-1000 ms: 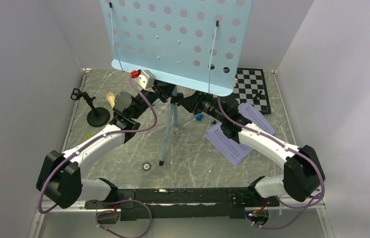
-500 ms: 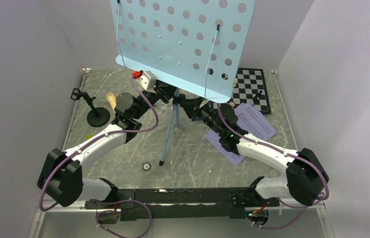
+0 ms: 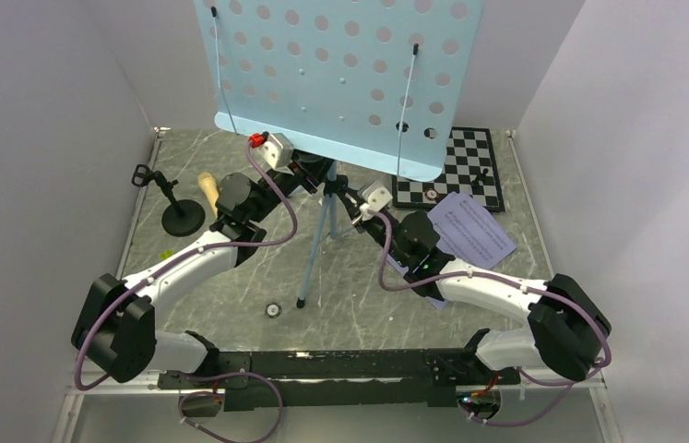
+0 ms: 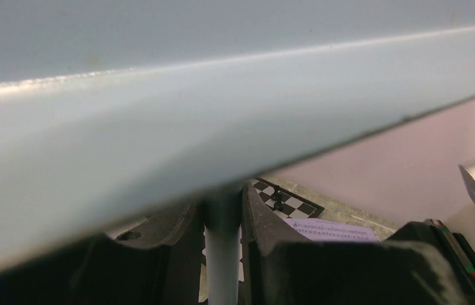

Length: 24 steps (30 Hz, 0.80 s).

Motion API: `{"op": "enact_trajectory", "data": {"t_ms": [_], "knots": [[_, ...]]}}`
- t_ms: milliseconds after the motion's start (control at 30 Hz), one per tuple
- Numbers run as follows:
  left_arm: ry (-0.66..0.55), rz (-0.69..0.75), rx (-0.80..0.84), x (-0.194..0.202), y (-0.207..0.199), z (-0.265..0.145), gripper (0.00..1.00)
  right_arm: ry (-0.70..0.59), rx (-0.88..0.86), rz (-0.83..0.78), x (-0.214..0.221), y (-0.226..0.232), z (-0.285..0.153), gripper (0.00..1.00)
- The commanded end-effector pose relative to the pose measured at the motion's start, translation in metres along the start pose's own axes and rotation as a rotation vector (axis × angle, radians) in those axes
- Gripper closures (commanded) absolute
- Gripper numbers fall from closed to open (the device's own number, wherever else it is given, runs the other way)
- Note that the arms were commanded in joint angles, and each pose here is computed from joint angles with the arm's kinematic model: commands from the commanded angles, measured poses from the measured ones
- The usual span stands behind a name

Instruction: Pack up the instrument practice props

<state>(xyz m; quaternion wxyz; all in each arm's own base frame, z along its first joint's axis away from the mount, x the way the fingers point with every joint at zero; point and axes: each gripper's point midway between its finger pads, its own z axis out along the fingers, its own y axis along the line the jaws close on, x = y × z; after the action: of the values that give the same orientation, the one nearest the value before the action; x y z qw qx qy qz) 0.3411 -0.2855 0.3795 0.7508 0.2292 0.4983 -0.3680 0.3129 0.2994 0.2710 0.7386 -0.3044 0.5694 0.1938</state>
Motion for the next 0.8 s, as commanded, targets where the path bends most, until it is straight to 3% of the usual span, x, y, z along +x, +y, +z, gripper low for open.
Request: {"op": "enact_trajectory", "data": {"t_ms": [0,133,300,400,467,600,767], "knots": [[0.231,-0.060,-0.111,0.075,0.025,-0.025,1.00,0.175,0.266,-0.289,0.042,-0.063,-0.024,1.00],[0.238,-0.053,-0.120,0.077,0.027,-0.027,1.00,0.181,0.283,-0.480,0.038,-0.054,-0.026,1.00],[0.238,-0.049,-0.133,0.078,0.028,-0.029,1.00,0.155,0.280,-0.445,0.025,-0.046,-0.026,0.99],[0.237,-0.028,-0.141,0.074,0.030,-0.031,1.00,0.147,0.298,-0.360,0.015,-0.045,-0.028,0.59],[0.249,-0.014,-0.145,0.074,0.031,-0.031,1.00,0.136,0.311,-0.301,0.006,-0.042,-0.032,0.44],[0.284,0.015,-0.179,0.082,0.036,-0.040,1.00,0.123,0.282,-0.170,-0.006,-0.027,-0.043,0.26],[0.334,0.027,-0.223,0.102,0.042,-0.057,1.00,0.131,0.276,0.019,-0.012,-0.019,-0.059,0.21]]}}
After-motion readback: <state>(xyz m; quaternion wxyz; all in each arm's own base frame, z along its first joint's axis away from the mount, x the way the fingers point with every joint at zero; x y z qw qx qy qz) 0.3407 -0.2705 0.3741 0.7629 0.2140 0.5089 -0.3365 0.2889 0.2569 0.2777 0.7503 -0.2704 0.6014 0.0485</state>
